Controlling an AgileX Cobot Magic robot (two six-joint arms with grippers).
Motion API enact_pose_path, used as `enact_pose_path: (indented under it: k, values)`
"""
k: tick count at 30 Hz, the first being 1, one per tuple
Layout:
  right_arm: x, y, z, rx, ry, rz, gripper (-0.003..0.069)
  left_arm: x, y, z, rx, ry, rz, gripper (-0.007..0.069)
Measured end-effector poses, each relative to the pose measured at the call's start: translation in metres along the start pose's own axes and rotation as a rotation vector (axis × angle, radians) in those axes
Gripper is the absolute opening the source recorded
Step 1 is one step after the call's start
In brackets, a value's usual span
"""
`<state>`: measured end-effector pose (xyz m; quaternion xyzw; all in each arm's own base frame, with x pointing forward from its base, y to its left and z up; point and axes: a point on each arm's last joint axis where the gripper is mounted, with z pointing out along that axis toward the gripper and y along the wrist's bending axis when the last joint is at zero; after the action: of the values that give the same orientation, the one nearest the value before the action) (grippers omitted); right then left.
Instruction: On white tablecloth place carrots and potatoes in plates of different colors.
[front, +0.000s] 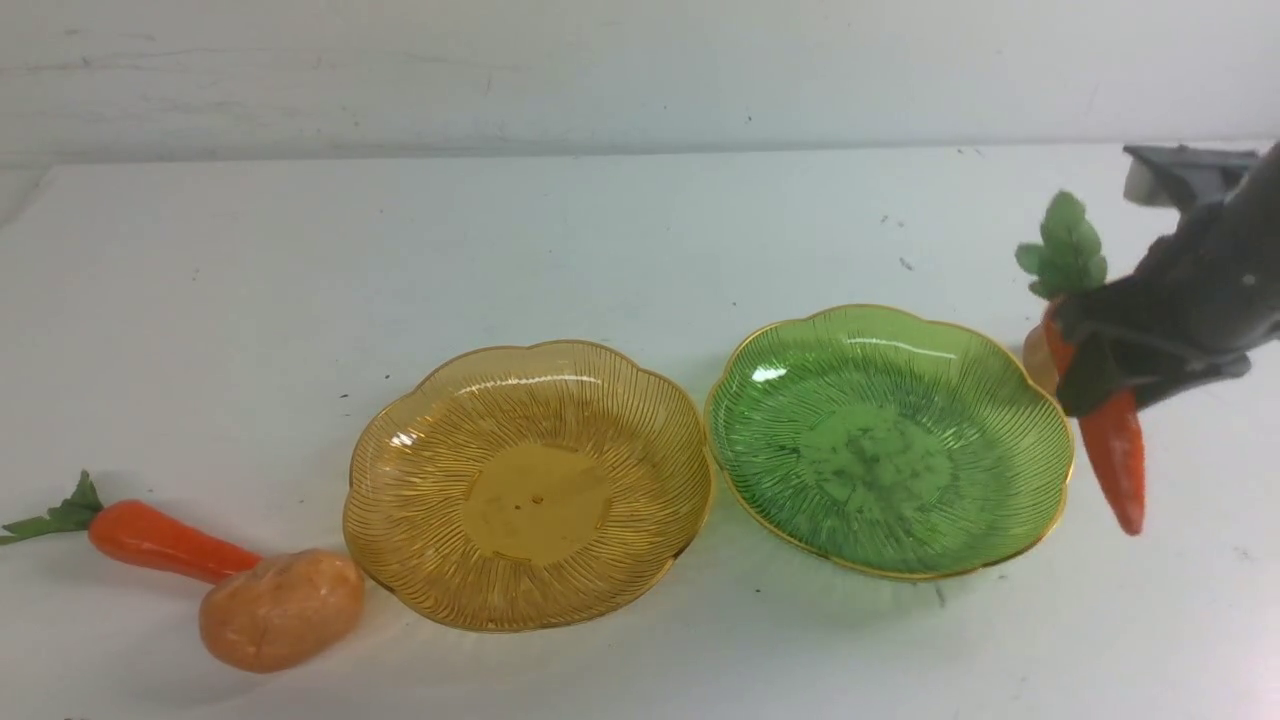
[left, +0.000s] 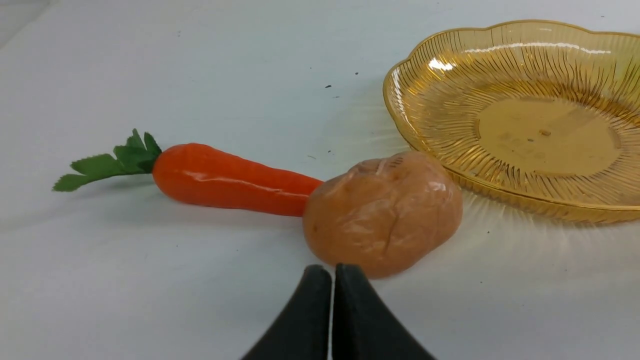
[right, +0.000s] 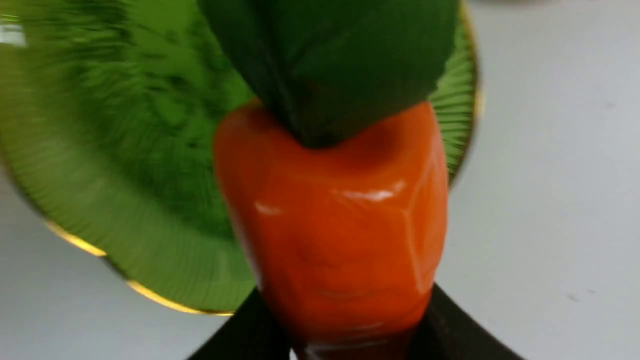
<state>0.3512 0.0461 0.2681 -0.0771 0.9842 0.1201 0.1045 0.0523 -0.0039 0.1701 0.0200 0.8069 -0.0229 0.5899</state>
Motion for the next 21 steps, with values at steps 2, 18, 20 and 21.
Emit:
enact_pose_path:
  k: [2, 18, 20, 21]
  values:
    - [0.001, 0.020, -0.006, -0.063, -0.024, -0.043, 0.0266, 0.000, 0.000, 0.000, 0.000, 0.000, 0.000, -0.0003]
    - [-0.022, 0.068, 0.076, 0.017, -0.089, -0.226, 0.0339, 0.000, 0.000, 0.000, 0.000, 0.000, 0.000, -0.0003]
    - [-0.023, 0.066, 0.079, 0.025, -0.095, -0.217, 0.0398, 0.000, 0.000, 0.000, 0.000, 0.000, 0.000, -0.0003]
    - [-0.024, 0.066, 0.079, 0.029, -0.101, -0.207, 0.0446, 0.000, 0.000, 0.000, 0.000, 0.000, 0.000, -0.0003]
